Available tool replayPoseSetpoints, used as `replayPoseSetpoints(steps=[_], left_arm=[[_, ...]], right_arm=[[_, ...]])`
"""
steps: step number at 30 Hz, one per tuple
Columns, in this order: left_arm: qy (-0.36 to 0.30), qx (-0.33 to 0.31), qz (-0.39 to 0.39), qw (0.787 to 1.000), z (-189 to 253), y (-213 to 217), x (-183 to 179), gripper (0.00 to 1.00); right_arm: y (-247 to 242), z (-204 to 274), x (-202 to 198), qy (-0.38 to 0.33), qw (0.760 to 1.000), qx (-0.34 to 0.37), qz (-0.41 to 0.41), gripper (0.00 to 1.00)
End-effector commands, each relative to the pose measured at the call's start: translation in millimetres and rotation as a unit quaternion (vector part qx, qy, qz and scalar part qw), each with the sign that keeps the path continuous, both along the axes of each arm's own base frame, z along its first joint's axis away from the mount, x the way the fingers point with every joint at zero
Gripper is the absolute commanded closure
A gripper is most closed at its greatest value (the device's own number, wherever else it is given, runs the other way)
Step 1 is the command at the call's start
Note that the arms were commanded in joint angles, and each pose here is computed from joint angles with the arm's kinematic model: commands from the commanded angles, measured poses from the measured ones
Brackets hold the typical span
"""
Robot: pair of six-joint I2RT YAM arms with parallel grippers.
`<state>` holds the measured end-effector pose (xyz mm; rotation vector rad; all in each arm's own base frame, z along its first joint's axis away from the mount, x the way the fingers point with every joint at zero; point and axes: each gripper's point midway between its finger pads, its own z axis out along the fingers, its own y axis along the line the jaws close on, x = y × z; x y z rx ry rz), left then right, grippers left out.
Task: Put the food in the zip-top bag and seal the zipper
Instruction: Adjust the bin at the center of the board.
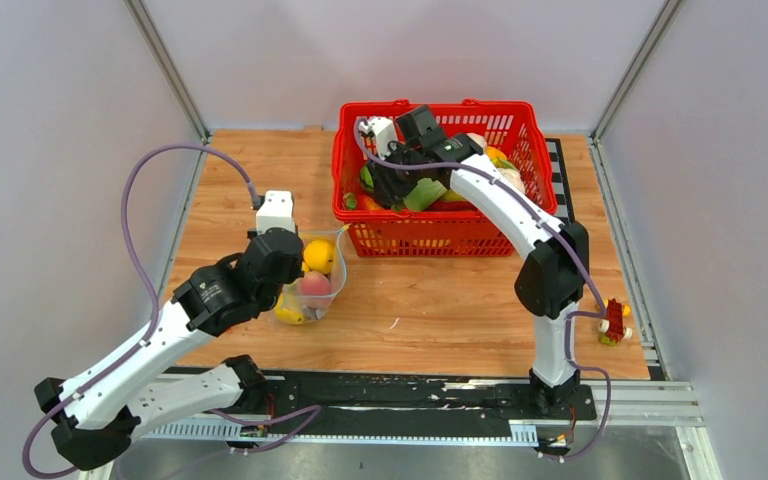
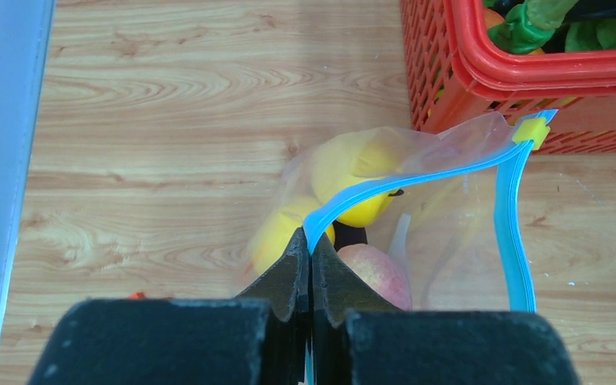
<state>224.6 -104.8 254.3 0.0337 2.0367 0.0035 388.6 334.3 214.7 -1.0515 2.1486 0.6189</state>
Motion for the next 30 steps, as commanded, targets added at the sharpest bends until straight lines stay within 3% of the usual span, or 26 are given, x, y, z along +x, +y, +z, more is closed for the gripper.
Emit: replayPoseSetpoints(steps=[1, 5, 11, 16, 20, 24, 30], left_arm=[[-0.027, -0.036, -0.009, 0.999, 15, -6, 3, 1.00], [-0.025, -0.040, -0.035, 0.998, 14, -16, 3, 1.00], [-0.028, -0.040, -0.054, 0.997, 16, -25, 7, 1.00], [-0.029, -0.031, -0.048, 0.998, 16, -24, 9, 1.00], [-0.029, -0.029, -0.037, 0.998, 15, -21, 10, 1.00], [-0.028, -0.027, -0.031, 0.999, 16, -17, 9, 1.00], [-0.034, -0.027, -0.015, 0.999, 25, -4, 2, 1.00]], right_arm=[[7, 20, -8, 0.002, 1.000, 0.022, 0.015, 0.64], [-21, 56, 5, -0.068, 0.995, 0.021, -0.065, 0.66], [-33, 134, -52, -0.171, 0.976, 0.136, 0.007, 0.57], [-28, 139, -141, -0.115, 0.961, 0.198, 0.156, 0.56], [-15, 112, -181, -0.081, 0.955, 0.195, 0.206, 0.56], [4, 78, -175, -0.049, 0.970, 0.146, 0.190, 0.58], [19, 47, -122, -0.068, 0.988, 0.073, 0.117, 0.61]])
